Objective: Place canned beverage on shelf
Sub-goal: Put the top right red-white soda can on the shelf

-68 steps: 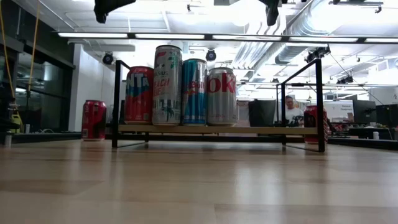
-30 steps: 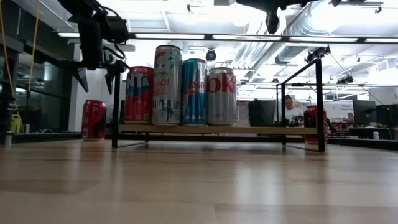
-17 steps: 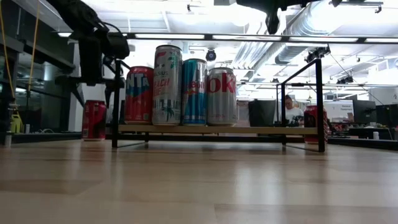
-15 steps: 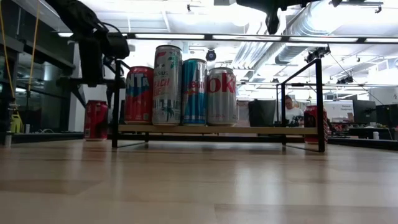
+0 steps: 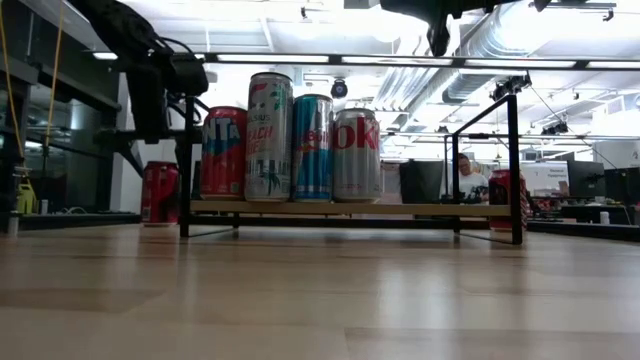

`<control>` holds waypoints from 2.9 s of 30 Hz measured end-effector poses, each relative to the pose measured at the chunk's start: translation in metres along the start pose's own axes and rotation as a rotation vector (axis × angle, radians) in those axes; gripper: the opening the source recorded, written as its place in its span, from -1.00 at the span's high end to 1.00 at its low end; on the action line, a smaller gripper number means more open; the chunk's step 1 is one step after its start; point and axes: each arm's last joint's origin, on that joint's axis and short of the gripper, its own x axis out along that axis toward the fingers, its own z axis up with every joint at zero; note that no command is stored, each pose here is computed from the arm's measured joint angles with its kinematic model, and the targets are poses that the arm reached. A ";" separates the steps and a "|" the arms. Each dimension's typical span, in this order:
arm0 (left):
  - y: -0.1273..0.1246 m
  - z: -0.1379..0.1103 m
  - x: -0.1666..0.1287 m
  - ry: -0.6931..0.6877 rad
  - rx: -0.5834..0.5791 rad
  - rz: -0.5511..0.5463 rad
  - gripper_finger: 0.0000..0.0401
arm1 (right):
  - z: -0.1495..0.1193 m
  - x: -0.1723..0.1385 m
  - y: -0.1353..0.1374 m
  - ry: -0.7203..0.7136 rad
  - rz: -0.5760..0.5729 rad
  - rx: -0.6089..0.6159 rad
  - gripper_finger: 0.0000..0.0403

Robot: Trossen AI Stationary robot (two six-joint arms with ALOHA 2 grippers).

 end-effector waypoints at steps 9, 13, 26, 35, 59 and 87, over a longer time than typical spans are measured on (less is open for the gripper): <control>-0.003 -0.005 0.009 0.020 0.070 0.040 -0.41 | 0.000 0.000 0.000 0.000 0.000 0.000 1.00; -0.005 -0.007 0.014 0.036 0.108 0.056 -0.41 | 0.000 0.000 0.000 0.000 0.000 0.003 1.00; -0.004 -0.008 0.010 0.030 0.157 0.035 -0.30 | 0.000 0.000 0.000 -0.001 0.001 0.007 1.00; 0.010 0.005 -0.030 -0.079 0.112 -0.095 -0.16 | 0.000 0.000 0.000 -0.001 0.000 0.007 1.00; -0.092 0.050 -0.245 -0.449 0.726 -0.896 -0.16 | 0.020 -0.021 0.008 -0.145 0.018 -0.080 1.00; -0.165 -0.028 -0.252 -0.384 1.129 -1.088 -0.16 | 0.069 -0.013 0.023 -0.002 -0.100 -0.077 -0.51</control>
